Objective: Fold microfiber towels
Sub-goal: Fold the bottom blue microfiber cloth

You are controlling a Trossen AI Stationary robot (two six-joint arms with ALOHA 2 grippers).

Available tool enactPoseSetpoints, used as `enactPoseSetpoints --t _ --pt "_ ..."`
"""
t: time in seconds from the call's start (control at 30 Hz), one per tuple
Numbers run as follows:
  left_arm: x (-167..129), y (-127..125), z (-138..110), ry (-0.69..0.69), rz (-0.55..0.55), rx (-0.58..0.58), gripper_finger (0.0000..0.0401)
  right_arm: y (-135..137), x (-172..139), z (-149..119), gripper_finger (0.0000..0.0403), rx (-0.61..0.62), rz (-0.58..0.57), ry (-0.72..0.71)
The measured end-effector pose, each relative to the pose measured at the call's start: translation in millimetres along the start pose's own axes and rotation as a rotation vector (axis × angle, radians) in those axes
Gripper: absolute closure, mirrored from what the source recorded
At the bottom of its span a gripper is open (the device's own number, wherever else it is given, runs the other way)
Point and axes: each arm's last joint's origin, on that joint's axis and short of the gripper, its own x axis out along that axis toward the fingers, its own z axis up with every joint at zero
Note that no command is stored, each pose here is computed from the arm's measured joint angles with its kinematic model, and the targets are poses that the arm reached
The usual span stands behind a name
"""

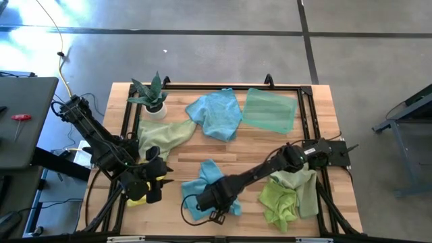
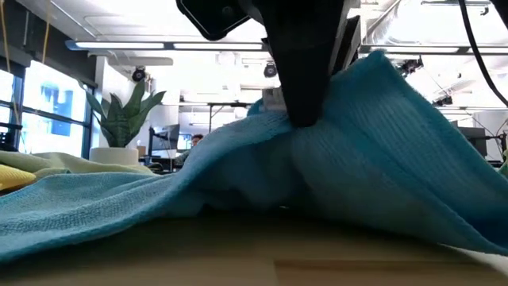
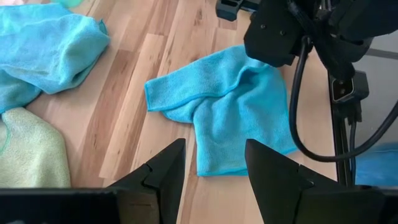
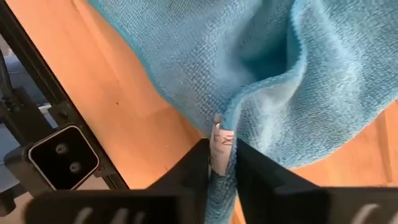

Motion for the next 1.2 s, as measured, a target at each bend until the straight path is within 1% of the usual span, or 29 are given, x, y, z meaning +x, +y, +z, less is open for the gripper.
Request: enactPoseSetpoints --t 0.1,0.17,0.23,0.37,0.47,0.57,0.67,0.8,0.93,1.03,1.1,1.2 --pt "0.0 0.0 -0.1 0.002 -0.002 0.0 0.0244 -0.4 -0.3 0.4 0.0303 0.0 0.03 0.031" --pt "0.0 0.0 -0.1 0.002 -0.002 -0.001 0.0244 -0.1 -0.3 -0.1 0.0295 -0.005 0.034 0.038" --pt "0.0 -0.1 -0.1 0.002 -0.002 -0.003 0.0245 -0.4 -0.3 -0.7 0.0296 -0.009 0.03 0.044" --pt "0.0 -0.1 -0.1 0.002 -0.002 -0.011 0.0244 -1.0 -0.1 -1.4 0.0311 -0.007 0.023 0.049" --pt "-0.1 -0.2 -0.2 0.003 -0.002 -0.026 0.0244 0.3 0.4 -2.6 0.0316 0.014 0.003 0.027" --pt "-0.6 -0.9 -1.1 0.009 -0.01 -0.031 0.0244 5.9 2.8 -5.0 0.0307 0.025 0.006 -0.002" --pt "-0.8 -1.3 -2.1 0.032 -0.027 -0.028 0.0244 13.7 7.9 -9.2 0.0287 0.046 0.03 -0.004" --pt "-0.9 -0.3 -4.0 0.062 -0.028 -0.035 0.0244 17.9 10.9 -14.0 0.0256 0.137 0.062 0.05" --pt "-1.1 4.6 -8.2 0.102 0.02 -0.063 0.0244 19.2 11.2 -15.2 0.0234 0.271 0.06 0.053" --pt "-1.8 8.0 -11.5 0.13 0.054 -0.069 0.0244 19.2 18.7 -12.8 0.0227 0.324 0.047 0.043" --pt "-2.8 8.4 -13.5 0.141 0.063 -0.059 0.0244 20.1 29.0 -9.6 0.0225 0.394 0.048 0.04" --pt "-4.2 7.7 -15.9 0.164 0.052 -0.015 0.0244 26.0 41.1 -9.1 0.0224 0.494 0.068 0.03"
